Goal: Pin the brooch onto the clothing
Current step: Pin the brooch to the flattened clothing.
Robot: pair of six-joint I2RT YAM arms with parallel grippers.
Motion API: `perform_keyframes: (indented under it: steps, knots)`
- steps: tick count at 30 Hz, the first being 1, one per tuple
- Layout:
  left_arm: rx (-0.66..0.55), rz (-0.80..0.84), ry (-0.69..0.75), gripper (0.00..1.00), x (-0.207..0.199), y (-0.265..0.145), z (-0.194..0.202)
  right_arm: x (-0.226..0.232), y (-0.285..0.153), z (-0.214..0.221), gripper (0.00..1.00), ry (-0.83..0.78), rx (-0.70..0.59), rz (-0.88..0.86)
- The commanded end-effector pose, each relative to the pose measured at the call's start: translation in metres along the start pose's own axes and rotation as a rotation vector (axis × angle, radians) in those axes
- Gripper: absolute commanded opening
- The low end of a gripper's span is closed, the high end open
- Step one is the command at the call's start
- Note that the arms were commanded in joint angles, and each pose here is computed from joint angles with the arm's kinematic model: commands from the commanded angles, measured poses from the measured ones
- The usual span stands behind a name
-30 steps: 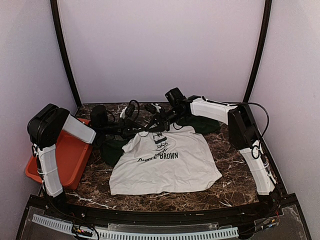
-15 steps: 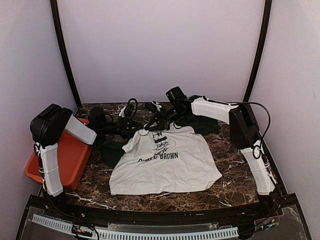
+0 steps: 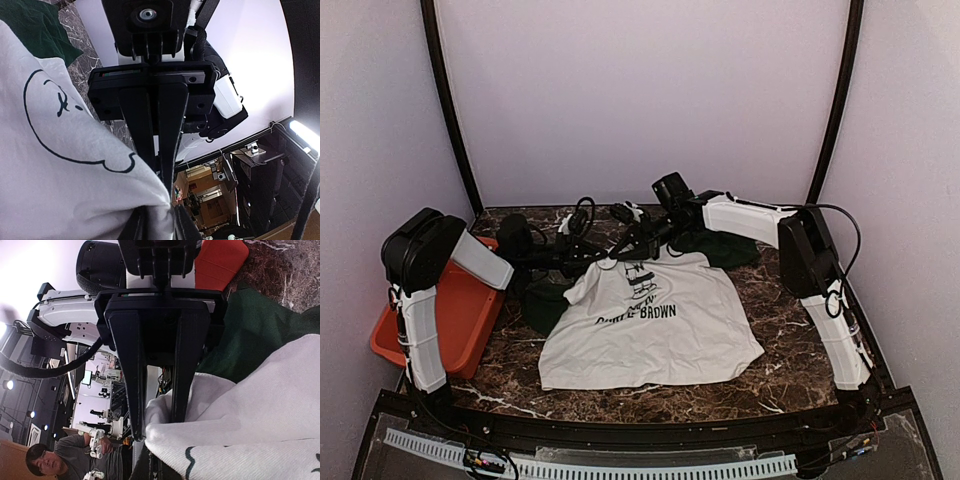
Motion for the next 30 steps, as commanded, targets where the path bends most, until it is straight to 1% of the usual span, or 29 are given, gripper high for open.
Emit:
perform_keyframes:
  steps: [1, 12, 16, 21, 23, 30]
  knots:
    - [0.016, 0.067, 0.181, 0.2, -0.024, -0.002, 0.004, 0.02, -0.007, -0.009, 0.0, -0.063, -0.016, -0.028]
    - [0.035, 0.069, 0.186, 0.15, -0.024, 0.001, 0.007, 0.019, -0.008, -0.011, 0.0, -0.053, -0.018, -0.031]
    - [0.041, 0.063, 0.184, 0.11, -0.022, 0.002, 0.007, 0.019, -0.008, -0.012, 0.0, -0.053, -0.02, -0.03]
    - [0.044, 0.041, 0.194, 0.1, -0.018, 0.003, 0.008, 0.019, -0.01, -0.013, 0.0, -0.049, -0.024, -0.027]
    - [0.044, 0.021, 0.178, 0.1, -0.014, 0.002, 0.008, 0.019, -0.01, -0.013, 0.0, -0.046, -0.023, -0.027]
    - [0.038, 0.025, 0.182, 0.17, -0.016, 0.003, 0.007, 0.018, -0.009, -0.015, 0.0, -0.043, -0.025, -0.025]
Point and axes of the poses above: each gripper's point midway between its finger pads, its own y axis out along the fingers, its own x axis along the line the jaws close on, z = x × y, the point moved 2 cm from there along -y, back along the fingers, and after that the axes turned 7 degrees about -y, right-handed, at the moved point
